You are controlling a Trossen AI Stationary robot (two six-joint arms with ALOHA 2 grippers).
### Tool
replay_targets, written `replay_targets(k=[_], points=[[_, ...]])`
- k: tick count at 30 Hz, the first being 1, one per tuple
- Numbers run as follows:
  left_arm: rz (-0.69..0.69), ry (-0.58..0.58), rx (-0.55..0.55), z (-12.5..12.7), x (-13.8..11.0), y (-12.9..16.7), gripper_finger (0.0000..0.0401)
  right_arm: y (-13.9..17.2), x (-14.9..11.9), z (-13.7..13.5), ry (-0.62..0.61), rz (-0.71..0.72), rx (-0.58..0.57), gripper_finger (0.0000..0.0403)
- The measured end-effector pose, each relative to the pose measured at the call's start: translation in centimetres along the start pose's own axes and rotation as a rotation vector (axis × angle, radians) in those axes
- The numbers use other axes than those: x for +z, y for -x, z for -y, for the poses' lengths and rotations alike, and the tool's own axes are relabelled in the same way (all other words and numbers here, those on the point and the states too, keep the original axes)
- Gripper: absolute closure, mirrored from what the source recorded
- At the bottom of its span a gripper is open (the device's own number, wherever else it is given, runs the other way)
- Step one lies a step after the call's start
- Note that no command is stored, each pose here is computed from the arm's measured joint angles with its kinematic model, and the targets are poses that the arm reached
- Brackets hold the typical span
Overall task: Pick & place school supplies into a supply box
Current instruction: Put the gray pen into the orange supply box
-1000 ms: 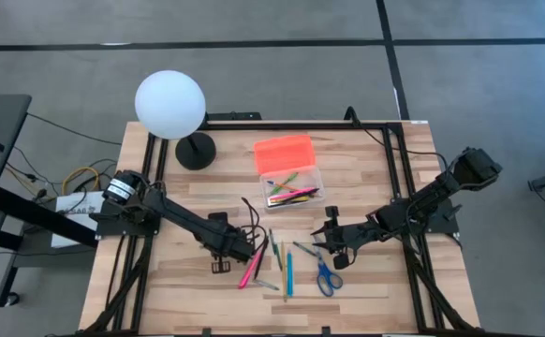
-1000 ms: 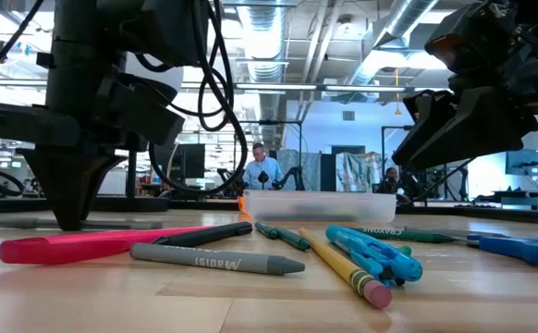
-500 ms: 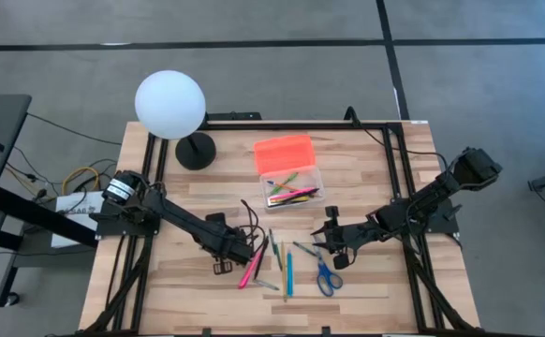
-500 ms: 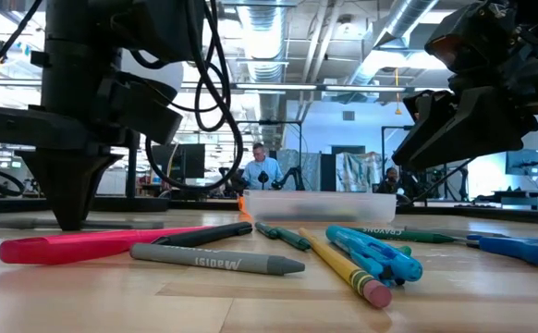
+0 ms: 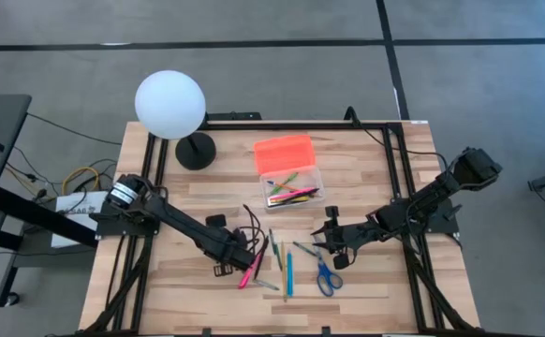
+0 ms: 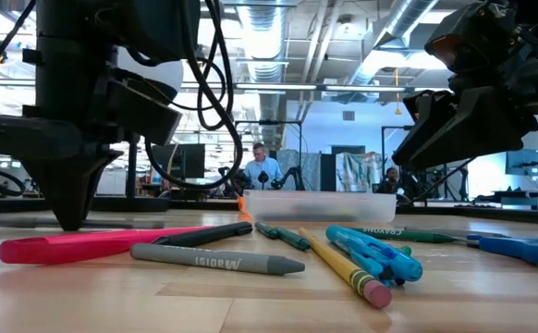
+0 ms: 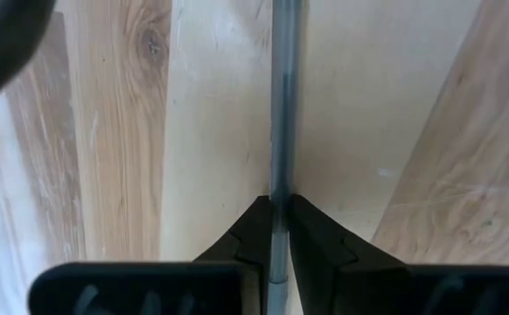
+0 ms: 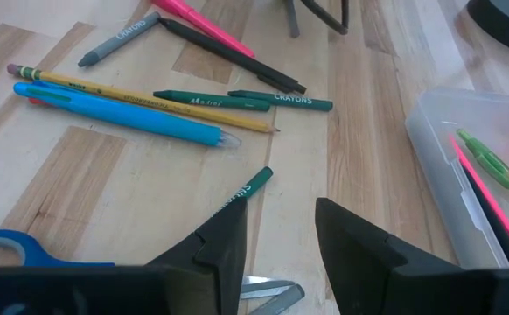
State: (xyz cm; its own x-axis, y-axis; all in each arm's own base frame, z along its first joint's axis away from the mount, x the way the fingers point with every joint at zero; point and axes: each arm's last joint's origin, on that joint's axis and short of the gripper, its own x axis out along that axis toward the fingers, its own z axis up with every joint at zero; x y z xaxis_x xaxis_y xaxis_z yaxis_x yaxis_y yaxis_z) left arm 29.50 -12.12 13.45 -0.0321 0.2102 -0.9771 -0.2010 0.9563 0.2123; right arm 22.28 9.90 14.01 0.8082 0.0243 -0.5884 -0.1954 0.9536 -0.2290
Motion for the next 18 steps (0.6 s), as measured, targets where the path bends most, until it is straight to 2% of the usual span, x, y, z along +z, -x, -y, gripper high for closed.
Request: replay_targets(k=[13,18], points=[[0.131,0.024,0.016,-0.1,2.2,2.5,0.0379,0.0,0.0,0.0,0.000,0.000,0.000,0.0273],[0.236,0.076,0.097,-1.5,4.2,3.9,0.0379,0.0,0.0,0.0,0.001,0.000,0.000,0.0273]])
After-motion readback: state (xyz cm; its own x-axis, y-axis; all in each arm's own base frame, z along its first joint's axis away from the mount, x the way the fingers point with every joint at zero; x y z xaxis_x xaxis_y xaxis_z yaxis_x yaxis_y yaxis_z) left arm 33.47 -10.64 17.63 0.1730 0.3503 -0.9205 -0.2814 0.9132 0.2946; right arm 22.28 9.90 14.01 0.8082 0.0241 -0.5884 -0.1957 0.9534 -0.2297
